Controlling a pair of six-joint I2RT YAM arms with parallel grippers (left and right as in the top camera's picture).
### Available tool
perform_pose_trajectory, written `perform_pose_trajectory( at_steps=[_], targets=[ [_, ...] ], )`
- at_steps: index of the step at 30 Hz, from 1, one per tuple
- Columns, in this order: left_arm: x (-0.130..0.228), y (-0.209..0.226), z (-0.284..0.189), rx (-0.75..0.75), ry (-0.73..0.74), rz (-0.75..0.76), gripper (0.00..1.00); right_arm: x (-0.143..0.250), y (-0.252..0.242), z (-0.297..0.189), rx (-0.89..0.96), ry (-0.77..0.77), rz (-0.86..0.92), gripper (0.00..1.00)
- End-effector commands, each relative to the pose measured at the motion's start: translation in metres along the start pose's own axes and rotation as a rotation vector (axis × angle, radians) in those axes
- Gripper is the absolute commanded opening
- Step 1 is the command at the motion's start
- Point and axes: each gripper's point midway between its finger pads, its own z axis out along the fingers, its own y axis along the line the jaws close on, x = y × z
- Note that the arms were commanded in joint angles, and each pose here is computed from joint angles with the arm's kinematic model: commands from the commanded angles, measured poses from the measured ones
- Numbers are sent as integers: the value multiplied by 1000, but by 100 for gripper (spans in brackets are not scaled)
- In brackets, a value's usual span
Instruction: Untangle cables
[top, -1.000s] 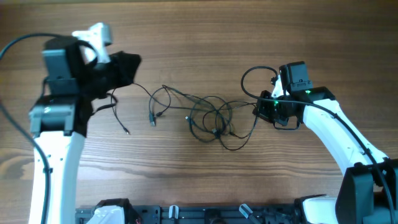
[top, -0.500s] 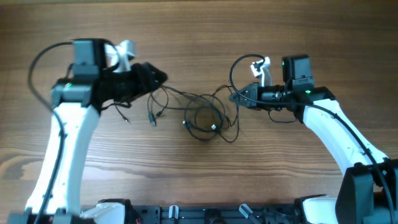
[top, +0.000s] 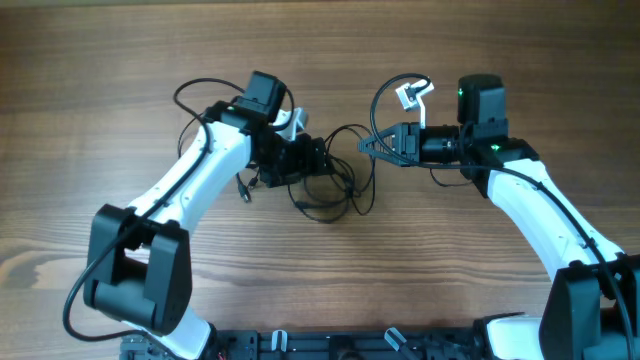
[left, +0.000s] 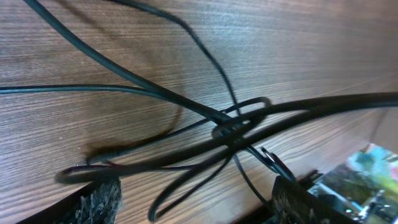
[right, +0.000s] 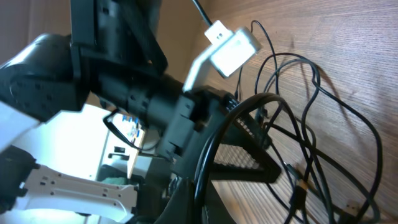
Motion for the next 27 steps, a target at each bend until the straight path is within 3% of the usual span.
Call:
perform_pose_trajectory(
  at_steps=[1,3,5,6,7,14,15,17,19,22,27],
  targets=[
    [-1,6,11,-104,-23,51,80,-2,6,1,-39,11,31,4],
    [0,-1,15,-105,-29,81,73,-2,6,1,-38,11,46,4],
    [-1,-7,18,-97,-37,102,44,-2,6,1,-38,11,48,4],
    [-2,-10,18,-92,-43,111,24,-2,5,1,-35,10,49,4],
    [-3,-11,19,-88,-49,113,14,-2,4,1,-27,6,51,4],
    [-17,-1,10,-81,-90,84,4,-1,-4,1,13,-1,81,5],
    [-21,2,6,-81,-101,71,4,-2,-12,0,55,-13,100,15],
    [-28,12,-8,-78,-131,36,4,2,-51,-6,264,-55,177,59],
    [-33,20,-26,-76,-164,3,4,16,-101,-28,567,-87,263,77],
    [-44,38,-71,-71,-266,-26,4,53,-154,-84,1021,-73,373,80],
    [-57,67,-167,-9,-521,-111,4,67,-164,-106,1165,-79,443,80]
  ],
)
